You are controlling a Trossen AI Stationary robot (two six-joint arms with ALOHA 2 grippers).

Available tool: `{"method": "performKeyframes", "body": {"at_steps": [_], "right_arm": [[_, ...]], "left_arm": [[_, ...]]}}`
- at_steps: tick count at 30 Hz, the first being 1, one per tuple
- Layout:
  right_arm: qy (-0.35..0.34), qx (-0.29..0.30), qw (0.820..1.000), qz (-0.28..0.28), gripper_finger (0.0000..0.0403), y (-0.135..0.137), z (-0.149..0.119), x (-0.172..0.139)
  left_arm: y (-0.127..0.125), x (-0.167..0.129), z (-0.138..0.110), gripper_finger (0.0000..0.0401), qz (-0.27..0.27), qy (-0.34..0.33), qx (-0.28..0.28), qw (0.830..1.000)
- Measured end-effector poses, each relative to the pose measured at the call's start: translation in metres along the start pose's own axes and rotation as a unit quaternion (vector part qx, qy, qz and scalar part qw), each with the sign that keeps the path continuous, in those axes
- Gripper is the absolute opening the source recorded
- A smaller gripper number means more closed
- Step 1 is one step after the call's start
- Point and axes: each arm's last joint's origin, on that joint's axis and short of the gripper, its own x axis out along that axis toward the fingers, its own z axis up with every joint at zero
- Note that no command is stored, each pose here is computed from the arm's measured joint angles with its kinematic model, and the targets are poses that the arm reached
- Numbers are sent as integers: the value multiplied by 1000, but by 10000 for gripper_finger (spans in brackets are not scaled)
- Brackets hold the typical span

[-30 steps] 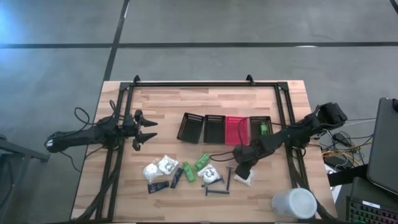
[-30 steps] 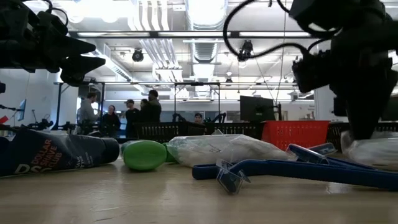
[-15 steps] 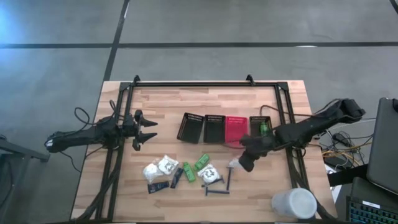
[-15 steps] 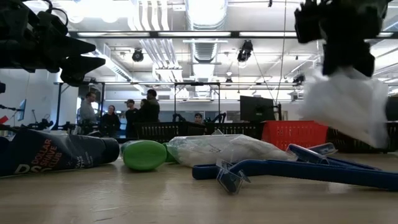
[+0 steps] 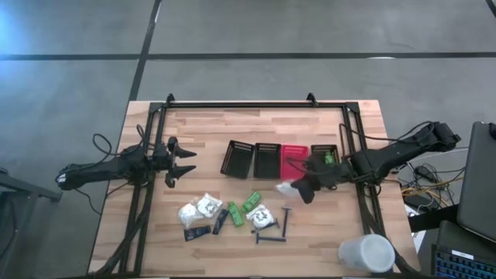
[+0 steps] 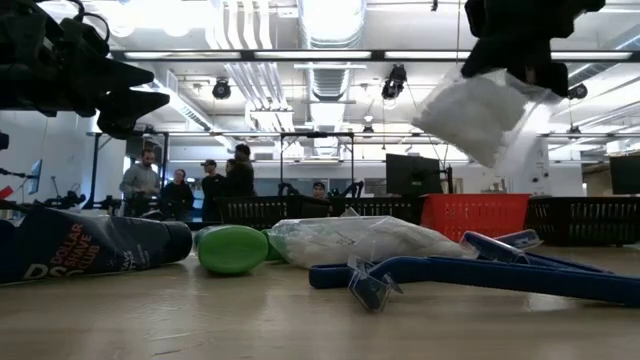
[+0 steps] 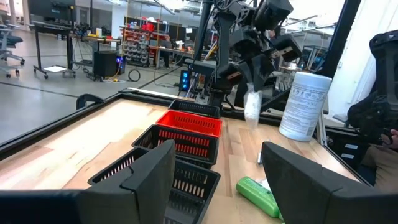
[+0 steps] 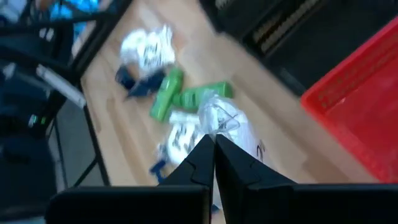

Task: Pick & Place Travel size toiletries
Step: Put the white cotton pack into the left black bin

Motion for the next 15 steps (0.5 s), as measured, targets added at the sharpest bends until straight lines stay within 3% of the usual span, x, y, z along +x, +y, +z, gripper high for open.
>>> {"method": "performKeyframes", "body": {"at_steps": [6,15], "right_arm": [[-89,34,995,-14,8,1,10,0],[-113,63,992,8,8,4,20,8]], "left_arm": [[0,0,0,246,0,0,0,1000],[0,0,0,245,0,0,0,1000]]}}
